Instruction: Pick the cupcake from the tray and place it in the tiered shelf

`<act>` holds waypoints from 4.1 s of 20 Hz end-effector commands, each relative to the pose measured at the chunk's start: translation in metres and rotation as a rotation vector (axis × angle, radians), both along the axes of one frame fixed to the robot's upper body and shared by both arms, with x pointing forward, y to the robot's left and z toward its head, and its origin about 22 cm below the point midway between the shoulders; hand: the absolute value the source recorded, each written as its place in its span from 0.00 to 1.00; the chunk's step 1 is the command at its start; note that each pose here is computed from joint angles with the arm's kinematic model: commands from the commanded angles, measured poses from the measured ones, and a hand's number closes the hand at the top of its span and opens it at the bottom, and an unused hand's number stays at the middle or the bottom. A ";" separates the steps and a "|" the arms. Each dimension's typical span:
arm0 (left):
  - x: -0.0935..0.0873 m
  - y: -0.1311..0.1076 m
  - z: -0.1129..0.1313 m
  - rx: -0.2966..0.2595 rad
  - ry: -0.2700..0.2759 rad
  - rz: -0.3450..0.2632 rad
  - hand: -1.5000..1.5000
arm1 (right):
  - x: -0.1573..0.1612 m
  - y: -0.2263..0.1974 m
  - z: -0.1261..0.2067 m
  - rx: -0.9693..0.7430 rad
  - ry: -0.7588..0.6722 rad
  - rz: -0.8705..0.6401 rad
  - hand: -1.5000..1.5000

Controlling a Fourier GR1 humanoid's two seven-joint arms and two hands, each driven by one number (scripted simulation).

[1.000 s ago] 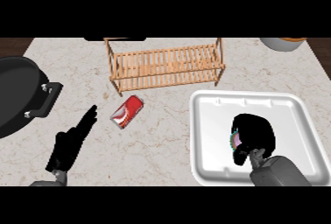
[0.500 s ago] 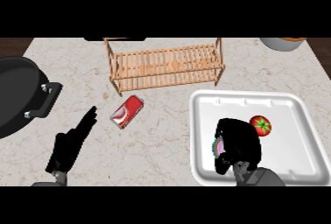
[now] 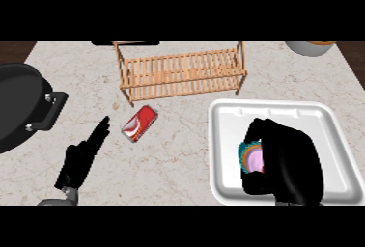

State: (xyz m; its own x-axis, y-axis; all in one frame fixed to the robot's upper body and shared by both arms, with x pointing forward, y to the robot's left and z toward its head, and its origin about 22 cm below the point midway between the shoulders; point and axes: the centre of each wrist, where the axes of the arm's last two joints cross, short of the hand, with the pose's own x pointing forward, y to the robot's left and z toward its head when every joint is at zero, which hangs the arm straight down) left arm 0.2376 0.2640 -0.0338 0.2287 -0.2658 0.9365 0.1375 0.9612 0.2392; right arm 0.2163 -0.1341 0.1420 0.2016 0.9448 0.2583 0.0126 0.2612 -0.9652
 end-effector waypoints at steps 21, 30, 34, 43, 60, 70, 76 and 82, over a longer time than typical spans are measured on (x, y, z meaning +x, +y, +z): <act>0.003 0.018 0.000 0.021 -0.022 -0.030 0.50 | 0.149 0.007 0.145 0.180 -0.359 -0.156 1.00; 0.011 0.006 0.006 0.009 0.000 -0.037 0.50 | 0.220 0.021 0.125 0.105 -0.266 -0.065 1.00; 0.011 -0.001 0.010 0.015 -0.035 -0.026 0.50 | 0.237 0.032 0.105 0.122 -0.220 -0.055 1.00; 0.013 -0.012 0.014 0.003 -0.043 -0.081 0.50 | 0.246 0.046 0.089 0.568 -0.126 -0.051 1.00; 0.016 0.002 0.005 0.006 0.000 -0.028 0.50 | 0.256 -0.017 0.094 1.088 -0.663 -0.239 0.00; -0.004 0.020 -0.006 0.006 0.025 0.030 0.50 | 0.232 -0.126 0.081 0.998 -0.712 -0.494 0.00; -0.009 0.002 -0.014 -0.005 0.034 0.041 0.50 | 0.177 -0.181 0.077 0.985 -0.714 -0.390 0.00; 0.001 0.027 0.007 -0.012 0.011 0.017 0.50 | 0.118 -0.230 0.086 0.921 -0.682 -0.319 0.00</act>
